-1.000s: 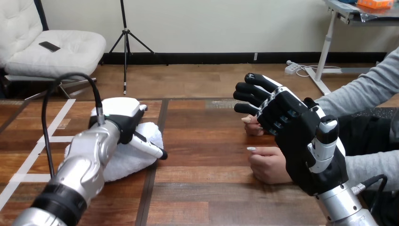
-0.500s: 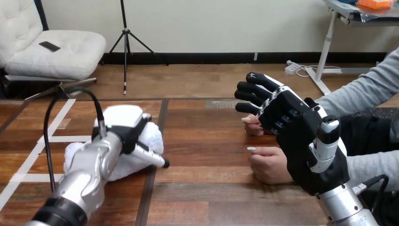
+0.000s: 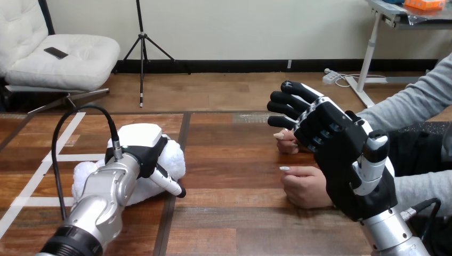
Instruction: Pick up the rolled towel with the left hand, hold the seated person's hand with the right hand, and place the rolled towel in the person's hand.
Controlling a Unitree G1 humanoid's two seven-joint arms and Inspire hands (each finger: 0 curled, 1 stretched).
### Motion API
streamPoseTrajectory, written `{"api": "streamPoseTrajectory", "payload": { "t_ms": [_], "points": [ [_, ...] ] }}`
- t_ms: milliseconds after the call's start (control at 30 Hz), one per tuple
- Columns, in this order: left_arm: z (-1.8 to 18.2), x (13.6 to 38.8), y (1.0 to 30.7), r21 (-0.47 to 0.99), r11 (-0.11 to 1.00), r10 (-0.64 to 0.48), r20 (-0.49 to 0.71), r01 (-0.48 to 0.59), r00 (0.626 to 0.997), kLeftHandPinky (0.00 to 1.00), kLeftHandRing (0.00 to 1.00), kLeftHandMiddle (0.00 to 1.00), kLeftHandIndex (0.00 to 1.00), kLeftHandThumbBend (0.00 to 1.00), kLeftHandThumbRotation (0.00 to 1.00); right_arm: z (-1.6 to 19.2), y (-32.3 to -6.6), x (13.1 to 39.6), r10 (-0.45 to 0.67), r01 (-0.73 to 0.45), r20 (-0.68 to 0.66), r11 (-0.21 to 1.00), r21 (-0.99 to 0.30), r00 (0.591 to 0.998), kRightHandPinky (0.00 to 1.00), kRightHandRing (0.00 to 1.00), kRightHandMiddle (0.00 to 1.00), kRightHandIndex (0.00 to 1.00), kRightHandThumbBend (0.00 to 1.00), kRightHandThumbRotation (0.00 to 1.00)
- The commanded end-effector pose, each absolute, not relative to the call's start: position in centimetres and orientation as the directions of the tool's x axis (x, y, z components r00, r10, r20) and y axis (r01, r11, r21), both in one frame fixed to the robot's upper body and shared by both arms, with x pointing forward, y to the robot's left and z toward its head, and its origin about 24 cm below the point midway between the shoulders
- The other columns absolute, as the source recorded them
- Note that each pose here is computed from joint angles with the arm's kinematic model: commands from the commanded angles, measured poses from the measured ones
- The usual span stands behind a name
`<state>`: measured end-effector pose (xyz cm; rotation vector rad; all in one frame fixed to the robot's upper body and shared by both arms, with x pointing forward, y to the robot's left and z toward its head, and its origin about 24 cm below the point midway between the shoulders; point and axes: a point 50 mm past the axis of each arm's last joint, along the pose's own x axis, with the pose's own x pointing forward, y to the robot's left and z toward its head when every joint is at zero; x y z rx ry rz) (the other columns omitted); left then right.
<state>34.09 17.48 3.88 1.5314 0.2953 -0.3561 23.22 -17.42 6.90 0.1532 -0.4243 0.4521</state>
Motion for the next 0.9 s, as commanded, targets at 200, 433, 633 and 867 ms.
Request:
{"api": "streamPoseTrajectory", "payload": {
  "t_ms": [200, 433, 633, 867],
  "points": [
    [5.37, 34.94, 16.92, 0.930, -0.009, -0.043, -0.368, 0.368, 0.929, 0.47, 0.63, 0.69, 0.72, 1.00, 0.33, 8.97, -17.39, 24.19, 0.379, -0.455, 0.520, 0.890, 0.020, 0.765, 0.78, 0.82, 0.82, 0.82, 1.00, 1.00],
    [5.48, 35.07, 16.91, 0.937, -0.003, -0.028, -0.350, 0.350, 0.936, 0.46, 0.60, 0.65, 0.68, 0.92, 0.17, 9.00, -17.42, 24.21, 0.380, -0.457, 0.523, 0.889, 0.022, 0.763, 0.78, 0.82, 0.82, 0.81, 1.00, 1.00],
    [5.63, 35.07, 16.87, 0.942, 0.014, -0.022, -0.335, 0.335, 0.942, 0.24, 0.35, 0.46, 0.66, 0.82, 0.04, 9.05, -17.43, 24.21, 0.379, -0.457, 0.524, 0.889, 0.022, 0.763, 0.77, 0.82, 0.82, 0.81, 1.00, 1.00],
    [5.64, 34.98, 16.91, 0.959, 0.033, -0.030, -0.280, 0.281, 0.959, 0.15, 0.23, 0.34, 0.56, 0.72, 0.01, 9.08, -17.45, 24.22, 0.378, -0.456, 0.526, 0.890, 0.020, 0.762, 0.75, 0.81, 0.81, 0.81, 1.00, 1.00]
  ]
}}
